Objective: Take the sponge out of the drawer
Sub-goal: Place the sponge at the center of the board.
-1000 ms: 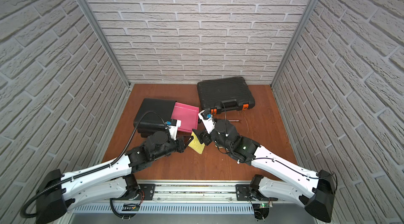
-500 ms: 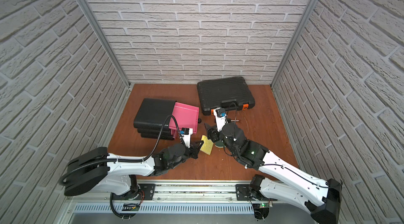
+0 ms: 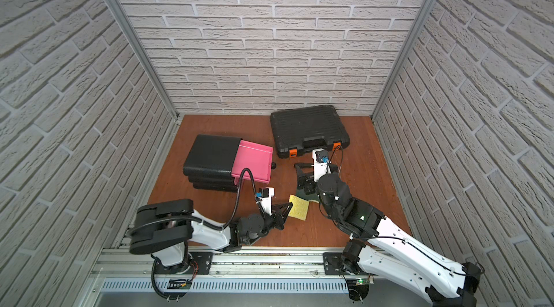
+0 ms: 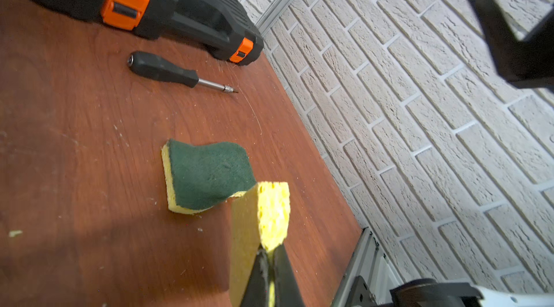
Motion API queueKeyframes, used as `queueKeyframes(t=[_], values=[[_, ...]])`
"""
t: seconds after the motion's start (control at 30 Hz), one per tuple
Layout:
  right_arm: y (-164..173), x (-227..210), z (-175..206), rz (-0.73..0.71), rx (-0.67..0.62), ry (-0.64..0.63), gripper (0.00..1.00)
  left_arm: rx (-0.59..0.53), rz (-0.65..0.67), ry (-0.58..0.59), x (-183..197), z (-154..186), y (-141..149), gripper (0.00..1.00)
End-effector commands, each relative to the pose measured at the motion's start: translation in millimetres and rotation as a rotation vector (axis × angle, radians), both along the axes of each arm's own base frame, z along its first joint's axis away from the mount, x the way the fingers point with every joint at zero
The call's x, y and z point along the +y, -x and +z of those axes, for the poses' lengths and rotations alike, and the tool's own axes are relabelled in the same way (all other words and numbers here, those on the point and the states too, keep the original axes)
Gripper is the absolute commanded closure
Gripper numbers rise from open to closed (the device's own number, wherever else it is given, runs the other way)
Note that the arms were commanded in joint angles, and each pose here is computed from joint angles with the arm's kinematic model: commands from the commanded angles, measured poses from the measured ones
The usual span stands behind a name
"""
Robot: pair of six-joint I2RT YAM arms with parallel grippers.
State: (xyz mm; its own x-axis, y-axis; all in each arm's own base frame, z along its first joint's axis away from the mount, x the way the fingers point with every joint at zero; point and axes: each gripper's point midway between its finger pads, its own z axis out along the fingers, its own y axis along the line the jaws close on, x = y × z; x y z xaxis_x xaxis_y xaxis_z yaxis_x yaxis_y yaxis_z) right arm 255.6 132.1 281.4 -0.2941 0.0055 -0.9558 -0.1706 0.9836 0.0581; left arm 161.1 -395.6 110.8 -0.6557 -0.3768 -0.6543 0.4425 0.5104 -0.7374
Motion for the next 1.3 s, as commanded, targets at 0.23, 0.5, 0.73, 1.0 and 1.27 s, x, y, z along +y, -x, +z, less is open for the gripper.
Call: queueKeyframes(t=[0.23, 0.5, 0.73, 1.0, 1.27], values=[[-8.2, -7.3, -23.7, -0.024, 0.060, 0.039, 0.04, 0.093, 0.067, 0.189, -19.5, 1.4, 6.3, 1.00], [-8.0, -19.8, -27.0, -0.057, 0.063, 0.029, 0.04, 0.252, 0.138, 0.146, -12.2, -44.3, 2.5, 1.00], [-7.0, -25.5, -27.8, -0.066, 0.065, 0.008, 0.04, 0.318, 0.159, 0.129, -12.3, -61.1, 2.4, 0.97], [-3.4, -35.6, -28.8, -0.089, 0.063, 0.007, 0.04, 0.385, 0.192, 0.070, -11.5, -73.7, 2.6, 0.85], [0.1, -46.1, -25.7, -0.114, 0.048, 0.005, 0.04, 0.428, 0.215, 0.020, -10.8, -79.2, 6.0, 0.62]])
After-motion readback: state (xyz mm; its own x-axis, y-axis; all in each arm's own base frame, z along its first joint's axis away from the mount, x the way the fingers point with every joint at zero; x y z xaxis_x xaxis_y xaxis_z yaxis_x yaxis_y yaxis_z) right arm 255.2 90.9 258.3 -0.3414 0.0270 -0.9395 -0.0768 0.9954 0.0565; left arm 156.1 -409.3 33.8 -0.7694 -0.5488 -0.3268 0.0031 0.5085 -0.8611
